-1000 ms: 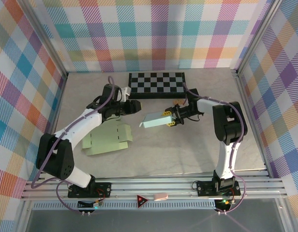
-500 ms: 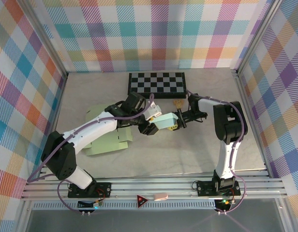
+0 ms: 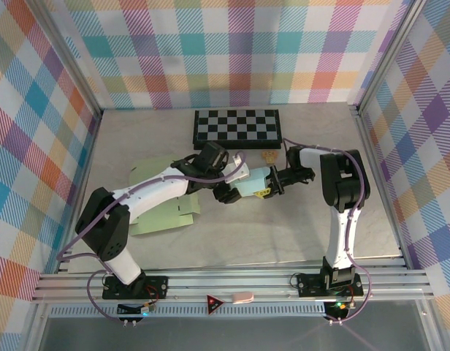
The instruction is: Fold the paper box
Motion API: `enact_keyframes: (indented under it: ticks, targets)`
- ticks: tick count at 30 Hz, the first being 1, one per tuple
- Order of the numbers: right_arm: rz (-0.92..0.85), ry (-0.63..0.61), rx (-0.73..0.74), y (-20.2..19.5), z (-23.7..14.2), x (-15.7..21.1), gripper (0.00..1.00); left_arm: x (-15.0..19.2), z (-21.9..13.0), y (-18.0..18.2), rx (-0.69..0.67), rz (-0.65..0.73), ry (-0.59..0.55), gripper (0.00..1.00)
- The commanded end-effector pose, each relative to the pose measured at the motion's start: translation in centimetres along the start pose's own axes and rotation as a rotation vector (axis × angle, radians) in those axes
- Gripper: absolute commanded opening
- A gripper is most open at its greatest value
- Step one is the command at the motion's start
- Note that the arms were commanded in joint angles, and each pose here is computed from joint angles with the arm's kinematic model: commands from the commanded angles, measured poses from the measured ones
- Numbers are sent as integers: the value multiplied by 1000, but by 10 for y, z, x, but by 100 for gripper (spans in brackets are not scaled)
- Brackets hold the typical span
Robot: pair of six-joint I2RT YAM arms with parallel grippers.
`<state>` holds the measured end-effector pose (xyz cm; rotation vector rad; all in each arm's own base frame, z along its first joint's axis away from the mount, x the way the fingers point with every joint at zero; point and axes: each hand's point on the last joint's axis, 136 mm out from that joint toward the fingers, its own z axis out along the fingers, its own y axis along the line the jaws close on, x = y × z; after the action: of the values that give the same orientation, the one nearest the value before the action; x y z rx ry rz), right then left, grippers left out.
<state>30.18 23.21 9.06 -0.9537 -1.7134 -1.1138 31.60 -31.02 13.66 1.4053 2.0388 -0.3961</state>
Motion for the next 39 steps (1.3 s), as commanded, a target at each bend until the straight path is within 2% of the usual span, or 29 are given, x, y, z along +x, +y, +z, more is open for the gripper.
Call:
enact_keyframes:
  ticks: [1,3,6,8,10,14,18,22,26,29,31,35,39]
  targets:
    - [31,-89,75,-17,-1,-18,36,-5,-16,41,-13,-222,-54,75]
    - [30,-93,77,-17,-2,-19,36,-6,-30,55,79,-395,-71,76]
    - [25,-96,77,-16,-3,-19,37,5,-34,57,324,-638,-31,75]
    - [25,-97,77,-15,-3,-19,37,9,-33,44,461,-683,-8,75]
    - [23,-100,76,-13,-3,-19,37,8,-33,34,510,-647,-5,75]
    - [29,-103,74,-11,-4,-19,37,-13,-39,30,512,-557,-90,75]
    - [30,-104,73,-9,-4,-22,37,-23,-28,11,492,-423,-60,75]
    - [36,-103,69,-8,-4,-22,37,-16,-12,-7,422,-280,12,75]
    - [42,-100,66,-8,-4,-25,38,-7,1,-3,246,-147,56,75]
    - [43,-98,65,-7,-4,-26,38,-14,-3,2,177,-108,7,76]
    - [42,-99,63,-6,-4,-26,38,-17,-4,0,178,-98,-4,76]
    - [39,-98,62,-3,-5,-26,38,-16,-3,-6,199,-88,1,76]
    - [43,-95,57,-2,-6,-27,39,-10,5,-17,198,-6,54,77]
